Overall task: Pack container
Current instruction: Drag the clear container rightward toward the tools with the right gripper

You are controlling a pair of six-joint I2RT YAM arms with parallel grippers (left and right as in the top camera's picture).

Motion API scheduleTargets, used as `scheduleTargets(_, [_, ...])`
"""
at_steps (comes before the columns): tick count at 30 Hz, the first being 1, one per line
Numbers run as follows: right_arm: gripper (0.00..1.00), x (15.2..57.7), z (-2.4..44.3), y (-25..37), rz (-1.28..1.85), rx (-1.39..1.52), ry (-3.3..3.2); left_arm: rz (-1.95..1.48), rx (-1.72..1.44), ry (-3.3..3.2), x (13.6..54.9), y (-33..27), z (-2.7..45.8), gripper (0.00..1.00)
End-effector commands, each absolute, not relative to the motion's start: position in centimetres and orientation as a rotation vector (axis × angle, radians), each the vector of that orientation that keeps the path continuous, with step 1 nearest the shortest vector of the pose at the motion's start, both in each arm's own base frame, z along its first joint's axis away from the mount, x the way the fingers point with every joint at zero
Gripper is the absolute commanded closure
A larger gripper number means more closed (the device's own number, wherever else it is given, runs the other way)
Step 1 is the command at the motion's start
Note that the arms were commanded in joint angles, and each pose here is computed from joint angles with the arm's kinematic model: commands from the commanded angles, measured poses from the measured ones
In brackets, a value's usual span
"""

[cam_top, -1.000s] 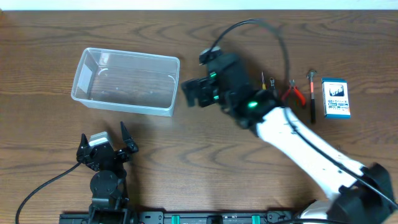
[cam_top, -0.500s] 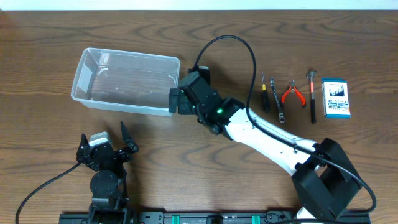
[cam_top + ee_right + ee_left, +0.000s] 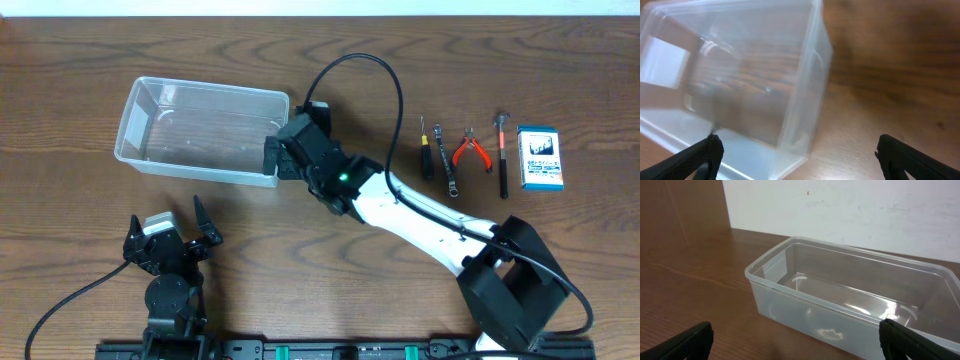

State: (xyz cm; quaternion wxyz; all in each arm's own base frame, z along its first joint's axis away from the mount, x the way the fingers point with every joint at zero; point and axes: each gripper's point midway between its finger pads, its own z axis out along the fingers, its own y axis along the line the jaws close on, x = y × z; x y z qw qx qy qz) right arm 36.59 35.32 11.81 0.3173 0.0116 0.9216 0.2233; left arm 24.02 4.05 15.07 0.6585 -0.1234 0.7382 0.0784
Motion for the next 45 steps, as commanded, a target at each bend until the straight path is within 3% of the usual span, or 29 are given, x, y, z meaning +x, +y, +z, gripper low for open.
scheduleTargets(1, [0.01, 38.5, 17.0, 36.9, 0.544, -0.135, 2.321, 0.206, -0.284, 1.716, 23.9, 4.3, 13.4, 0.02])
scheduleTargets(7, [0.01, 40.5, 21.6, 37.8, 0.444, -0.337, 2.211, 0.206, -0.284, 1.716, 23.9, 4.3, 13.4, 0.02])
scheduleTargets(12, [0.01, 41.6, 18.8, 38.0, 0.437, -0.332, 2.281, 0.205, -0.283, 1.717, 23.9, 4.3, 13.4, 0.02])
scheduleTargets(19, [0.04, 41.4, 13.1, 38.0, 0.445, -0.06, 2.484, 0.206, -0.284, 1.717, 23.8, 4.3, 13.4, 0.02])
scheduleTargets(27, [0.29, 40.9, 9.1, 37.8, 0.419, 0.025, 2.58, 0.205, -0.283, 1.717, 23.9, 4.3, 13.4, 0.02])
scheduleTargets(32, [0.65, 40.1, 7.8, 36.6, 0.348, 0.07, 2.636, 0.206, -0.284, 1.717, 23.8, 4.3, 13.4, 0.02])
scheduleTargets(39, [0.65, 39.4, 7.0, 35.0, 0.246, 0.072, 2.675, 0.206, -0.284, 1.717, 23.8, 4.3, 13.4, 0.02])
scheduleTargets(45, [0.73, 38.8, 6.2, 33.2, 0.14, 0.079, 2.713, 0.205, -0.283, 1.717, 23.9, 4.3, 13.4, 0.02])
